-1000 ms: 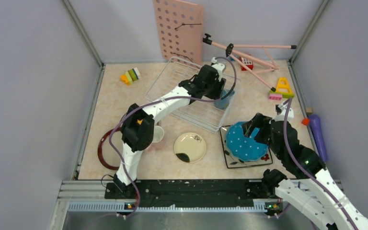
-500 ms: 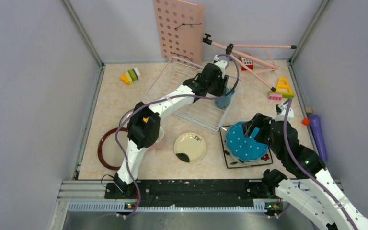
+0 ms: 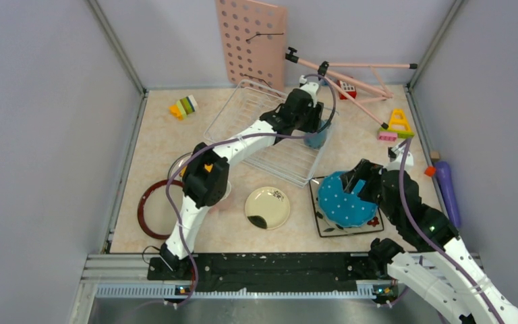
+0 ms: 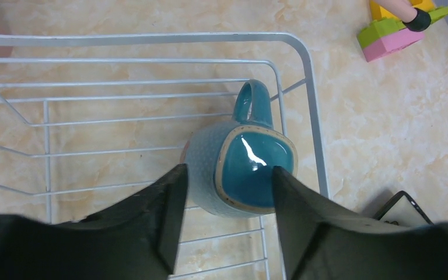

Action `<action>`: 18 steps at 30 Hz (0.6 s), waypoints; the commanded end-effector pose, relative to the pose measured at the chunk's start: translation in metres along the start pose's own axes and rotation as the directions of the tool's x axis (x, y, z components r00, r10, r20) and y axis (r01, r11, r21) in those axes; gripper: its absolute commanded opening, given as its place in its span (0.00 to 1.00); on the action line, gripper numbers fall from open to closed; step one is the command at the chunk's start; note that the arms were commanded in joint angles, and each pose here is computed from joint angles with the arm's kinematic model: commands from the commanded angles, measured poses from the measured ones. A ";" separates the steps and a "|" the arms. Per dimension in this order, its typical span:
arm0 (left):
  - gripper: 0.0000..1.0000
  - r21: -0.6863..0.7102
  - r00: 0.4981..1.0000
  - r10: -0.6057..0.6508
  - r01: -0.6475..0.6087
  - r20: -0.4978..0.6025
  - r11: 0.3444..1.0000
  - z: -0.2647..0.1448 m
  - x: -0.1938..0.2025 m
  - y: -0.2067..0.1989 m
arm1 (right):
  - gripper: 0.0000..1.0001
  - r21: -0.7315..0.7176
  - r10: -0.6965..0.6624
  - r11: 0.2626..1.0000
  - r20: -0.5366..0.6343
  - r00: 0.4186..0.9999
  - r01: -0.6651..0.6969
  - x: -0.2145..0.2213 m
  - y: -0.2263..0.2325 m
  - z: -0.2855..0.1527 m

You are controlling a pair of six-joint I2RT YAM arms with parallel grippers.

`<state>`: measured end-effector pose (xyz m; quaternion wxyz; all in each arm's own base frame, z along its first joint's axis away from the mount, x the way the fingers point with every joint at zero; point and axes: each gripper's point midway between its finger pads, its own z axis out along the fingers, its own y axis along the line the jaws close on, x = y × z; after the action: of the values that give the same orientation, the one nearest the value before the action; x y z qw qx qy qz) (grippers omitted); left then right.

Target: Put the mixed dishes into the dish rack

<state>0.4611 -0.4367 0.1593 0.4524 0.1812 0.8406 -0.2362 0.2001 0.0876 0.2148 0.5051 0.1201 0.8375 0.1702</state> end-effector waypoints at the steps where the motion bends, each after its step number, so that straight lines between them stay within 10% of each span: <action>1: 0.65 -0.003 0.998 -0.031 0.031 0.050 1.000 -0.006 -0.017 0.002 | 0.87 -0.018 0.011 1.000 0.037 0.999 -0.011 -0.018 0.007 -0.008; 18: 0.98 -0.009 0.980 -0.105 0.108 0.172 0.994 -0.093 -0.088 -0.006 | 0.96 0.557 0.286 0.808 -0.087 0.954 -0.191 0.060 -0.079 -0.002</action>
<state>0.4503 -0.4200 0.2058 0.4655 0.1470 0.8334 -0.2592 0.1834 0.0531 0.1496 0.3774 0.2769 0.8832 0.0298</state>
